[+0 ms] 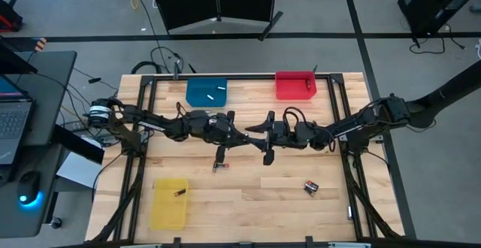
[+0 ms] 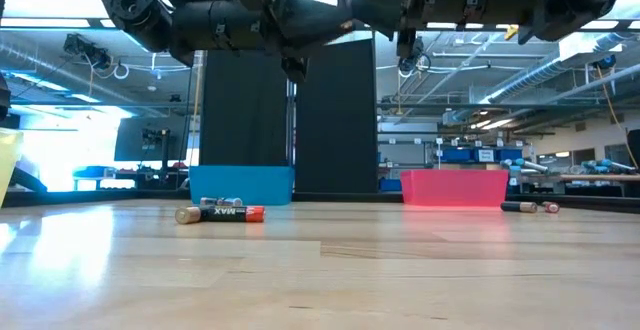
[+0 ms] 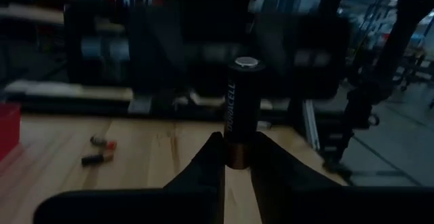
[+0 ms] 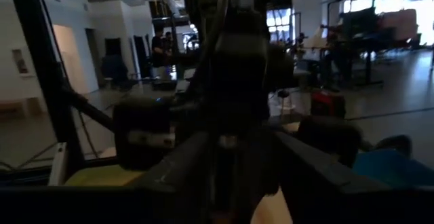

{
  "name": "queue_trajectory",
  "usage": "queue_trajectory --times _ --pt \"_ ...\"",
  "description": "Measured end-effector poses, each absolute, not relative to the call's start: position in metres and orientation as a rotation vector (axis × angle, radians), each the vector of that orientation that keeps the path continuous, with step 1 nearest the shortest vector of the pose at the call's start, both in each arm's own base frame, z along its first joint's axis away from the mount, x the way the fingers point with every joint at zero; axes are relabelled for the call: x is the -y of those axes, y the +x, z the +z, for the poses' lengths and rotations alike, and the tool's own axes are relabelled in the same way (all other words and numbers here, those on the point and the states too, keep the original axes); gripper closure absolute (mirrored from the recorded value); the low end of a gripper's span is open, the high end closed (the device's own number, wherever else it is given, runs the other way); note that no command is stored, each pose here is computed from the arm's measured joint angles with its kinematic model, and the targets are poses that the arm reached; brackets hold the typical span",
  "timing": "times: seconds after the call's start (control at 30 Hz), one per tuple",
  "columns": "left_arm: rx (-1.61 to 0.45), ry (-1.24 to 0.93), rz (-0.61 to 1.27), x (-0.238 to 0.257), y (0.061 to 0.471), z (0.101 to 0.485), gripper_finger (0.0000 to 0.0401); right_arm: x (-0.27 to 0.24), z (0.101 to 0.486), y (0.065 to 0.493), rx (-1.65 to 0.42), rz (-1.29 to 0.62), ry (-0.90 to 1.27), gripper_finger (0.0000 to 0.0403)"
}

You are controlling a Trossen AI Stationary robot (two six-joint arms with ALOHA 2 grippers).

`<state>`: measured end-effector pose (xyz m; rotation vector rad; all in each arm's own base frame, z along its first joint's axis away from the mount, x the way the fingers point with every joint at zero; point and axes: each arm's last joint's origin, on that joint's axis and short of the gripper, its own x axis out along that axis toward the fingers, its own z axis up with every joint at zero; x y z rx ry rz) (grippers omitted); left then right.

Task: Sort batteries
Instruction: Put the black-brown battery into the yellow bin

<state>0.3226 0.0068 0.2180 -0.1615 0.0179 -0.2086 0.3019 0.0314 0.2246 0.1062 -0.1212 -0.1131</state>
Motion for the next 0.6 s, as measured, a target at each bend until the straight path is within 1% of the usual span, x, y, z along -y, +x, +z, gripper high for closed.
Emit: queue_trajectory --times 0.07,0.17,0.33,0.5,0.6 --pt "-0.057 -0.159 -0.185 -0.007 0.321 0.217 0.0349 -0.031 0.228 0.3 0.131 -0.126 0.085 0.0213" --pt "-0.106 -0.109 -0.141 -0.005 0.316 0.219 0.0349 -0.03 0.233 0.298 0.143 -0.14 0.058 0.0205" --pt "-0.181 -0.07 -0.117 -0.001 0.3 0.233 0.0349 -0.03 0.239 0.294 0.14 -0.142 0.042 0.021" --pt "-0.343 -0.077 -0.141 0.013 0.271 0.245 0.0349 -0.029 0.239 0.29 0.072 -0.148 0.013 0.0216" --pt "-0.449 -0.116 -0.142 0.024 0.252 0.248 0.0349 -0.026 0.235 0.29 0.016 -0.162 0.004 0.0221"
